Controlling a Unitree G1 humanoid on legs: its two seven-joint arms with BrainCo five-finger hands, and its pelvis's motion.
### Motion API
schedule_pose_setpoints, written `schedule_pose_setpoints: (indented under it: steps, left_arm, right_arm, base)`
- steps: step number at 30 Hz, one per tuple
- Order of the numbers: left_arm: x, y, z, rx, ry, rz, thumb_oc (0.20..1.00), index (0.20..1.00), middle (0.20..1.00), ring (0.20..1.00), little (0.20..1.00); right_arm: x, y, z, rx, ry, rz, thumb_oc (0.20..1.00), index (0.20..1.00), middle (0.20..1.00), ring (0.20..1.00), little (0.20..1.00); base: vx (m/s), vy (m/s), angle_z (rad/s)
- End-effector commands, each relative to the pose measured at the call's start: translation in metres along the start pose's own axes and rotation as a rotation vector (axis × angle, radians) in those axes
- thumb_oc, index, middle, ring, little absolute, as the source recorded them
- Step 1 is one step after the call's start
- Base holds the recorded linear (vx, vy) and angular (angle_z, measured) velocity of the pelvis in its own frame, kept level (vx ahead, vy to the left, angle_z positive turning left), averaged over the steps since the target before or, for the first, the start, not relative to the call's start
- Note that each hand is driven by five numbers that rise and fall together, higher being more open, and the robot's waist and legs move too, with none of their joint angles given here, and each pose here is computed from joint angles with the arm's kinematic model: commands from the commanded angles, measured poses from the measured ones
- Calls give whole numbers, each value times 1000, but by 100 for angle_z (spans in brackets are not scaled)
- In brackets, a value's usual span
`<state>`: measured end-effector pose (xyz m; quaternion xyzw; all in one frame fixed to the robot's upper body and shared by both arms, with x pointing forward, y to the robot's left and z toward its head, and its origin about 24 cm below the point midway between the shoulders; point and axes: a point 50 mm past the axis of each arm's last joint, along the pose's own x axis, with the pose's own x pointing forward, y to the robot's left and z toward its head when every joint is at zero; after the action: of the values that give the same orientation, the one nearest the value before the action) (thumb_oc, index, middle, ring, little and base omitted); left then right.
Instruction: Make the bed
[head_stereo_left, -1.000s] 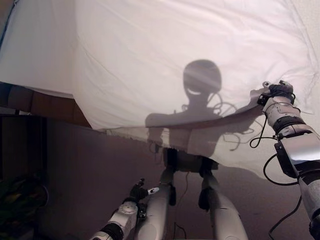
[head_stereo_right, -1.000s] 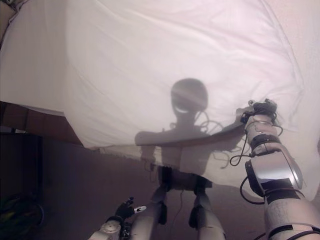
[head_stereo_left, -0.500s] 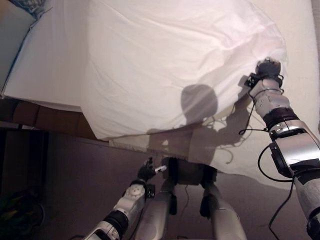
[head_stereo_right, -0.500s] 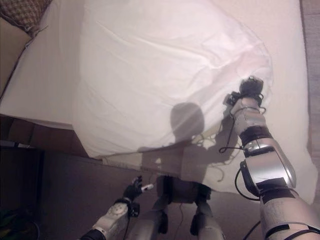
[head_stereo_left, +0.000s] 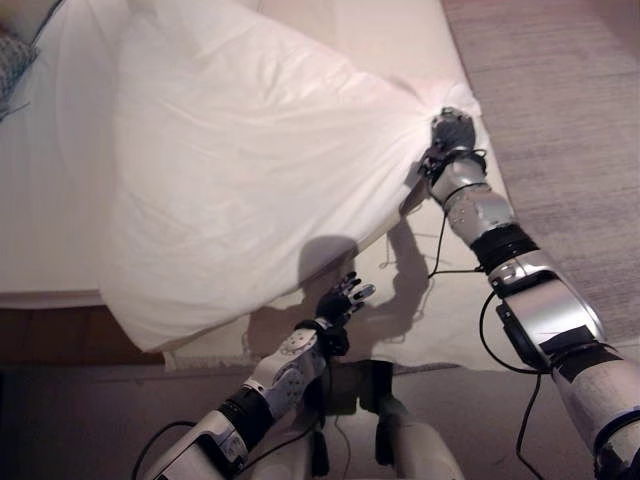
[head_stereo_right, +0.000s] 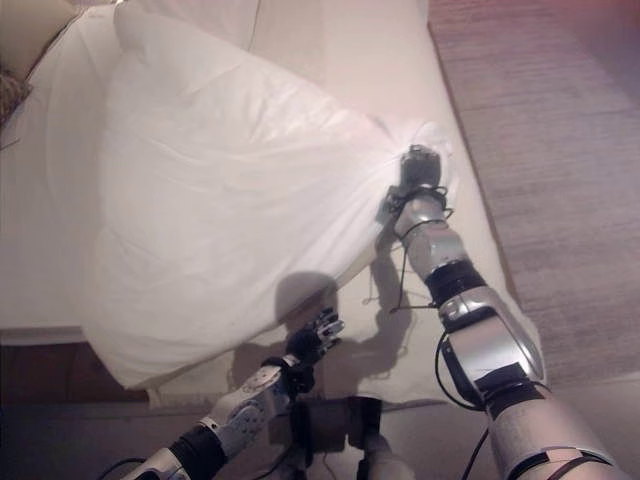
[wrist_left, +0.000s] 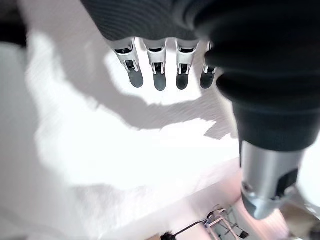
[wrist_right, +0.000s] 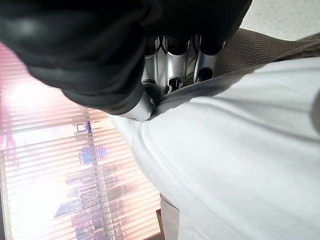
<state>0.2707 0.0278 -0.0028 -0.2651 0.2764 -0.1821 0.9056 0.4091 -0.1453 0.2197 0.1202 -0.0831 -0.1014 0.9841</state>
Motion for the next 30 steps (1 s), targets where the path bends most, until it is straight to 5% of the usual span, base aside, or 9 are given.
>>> schedule_pose_setpoints:
  steps: [1, 11, 20, 30]
  left_arm:
    - [-2, -12, -47, -153, 157, 12, 1000, 1000, 1000, 1000, 1000]
    - [14, -29, -28, -378, 95, 68, 1000, 1000, 1000, 1000, 1000]
    - [24, -10, 46, -653, -212, 223, 1000, 1000, 1000, 1000, 1000]
    - [10, 19, 85, -738, -435, 335, 1000, 1000, 1000, 1000, 1000]
  right_arm:
    - [2, 1, 25, -32, -124, 20, 200, 200, 200, 200, 200]
    - [-21, 4, -14, -7, -62, 75, 200, 200, 200, 200, 200]
    - [-49, -16, -47, 86, -19, 48, 200, 200, 200, 200, 200]
    - [-67, -48, -71, 131, 16, -73, 200, 200, 200, 200, 200]
  base:
    - [4, -9, -14]
    - [6, -22, -3]
    - [12, -46, 0]
    - [34, -30, -1]
